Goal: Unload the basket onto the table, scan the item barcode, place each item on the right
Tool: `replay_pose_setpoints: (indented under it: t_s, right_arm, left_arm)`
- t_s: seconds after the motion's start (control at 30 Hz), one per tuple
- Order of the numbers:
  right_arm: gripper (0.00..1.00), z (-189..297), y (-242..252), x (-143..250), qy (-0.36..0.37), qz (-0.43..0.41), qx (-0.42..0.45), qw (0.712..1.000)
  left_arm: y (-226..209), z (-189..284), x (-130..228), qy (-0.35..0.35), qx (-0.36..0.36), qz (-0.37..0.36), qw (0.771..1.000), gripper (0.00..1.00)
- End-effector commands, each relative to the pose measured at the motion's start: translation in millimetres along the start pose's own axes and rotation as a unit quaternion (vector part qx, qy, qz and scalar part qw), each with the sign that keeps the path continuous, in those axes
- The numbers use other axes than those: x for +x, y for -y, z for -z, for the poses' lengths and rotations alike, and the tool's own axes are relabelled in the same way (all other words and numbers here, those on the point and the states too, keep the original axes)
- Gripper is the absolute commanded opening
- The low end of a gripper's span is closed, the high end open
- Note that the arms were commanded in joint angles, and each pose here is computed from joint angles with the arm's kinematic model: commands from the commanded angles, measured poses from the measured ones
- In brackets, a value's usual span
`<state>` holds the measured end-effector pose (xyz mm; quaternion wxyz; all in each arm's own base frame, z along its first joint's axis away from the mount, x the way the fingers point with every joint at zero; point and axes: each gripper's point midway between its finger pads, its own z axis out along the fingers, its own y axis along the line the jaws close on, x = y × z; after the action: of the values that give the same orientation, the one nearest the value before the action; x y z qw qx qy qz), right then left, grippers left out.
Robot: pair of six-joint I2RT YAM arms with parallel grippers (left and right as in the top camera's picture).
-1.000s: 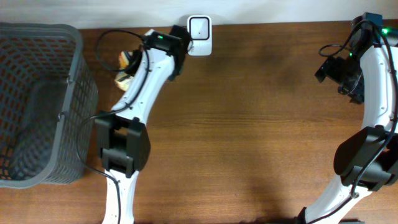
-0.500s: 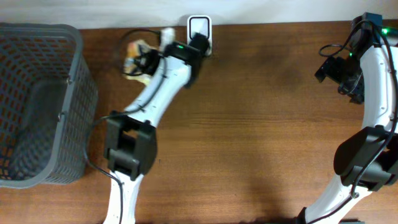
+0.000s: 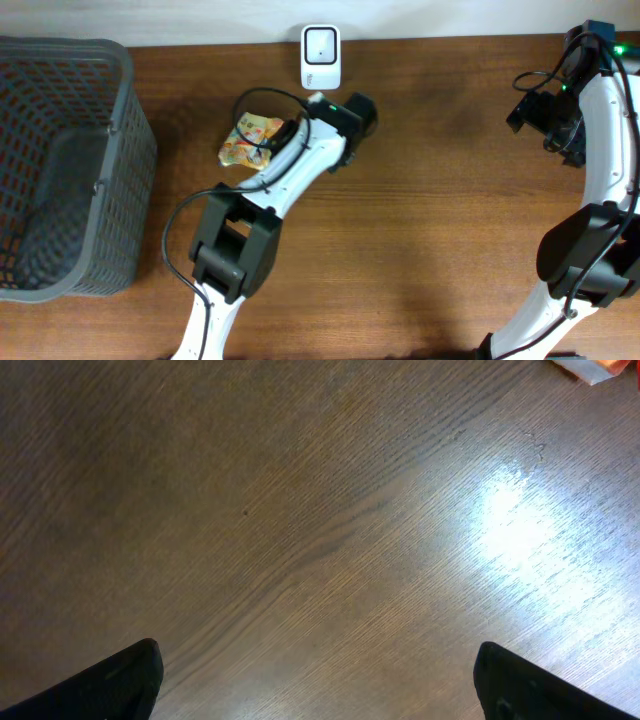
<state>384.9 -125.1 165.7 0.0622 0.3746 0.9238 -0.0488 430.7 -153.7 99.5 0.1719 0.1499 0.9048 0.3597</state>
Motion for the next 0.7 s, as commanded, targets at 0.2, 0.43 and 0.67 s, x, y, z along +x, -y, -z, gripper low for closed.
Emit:
replay_pose_setpoints:
  t_s: [0.2, 0.43, 0.67]
  right_arm:
    - [0.99, 3, -1, -2, 0.007, -0.001, 0.001, 1.000]
    - [0.99, 3, -1, -2, 0.007, -0.001, 0.001, 1.000]
    - [0.99, 45, -129, 34, -0.038, 0.184, -0.332, 0.925]
  left_arm:
    - [101, 92, 10, -0.050, 0.345, -0.013, 0.937, 0.24]
    - [-141, 120, -41, 0.063, 0.288, 0.203, 0.934, 0.48]
    - [-278, 73, 3, 0.059, 0.278, 0.374, 0.883, 0.99]
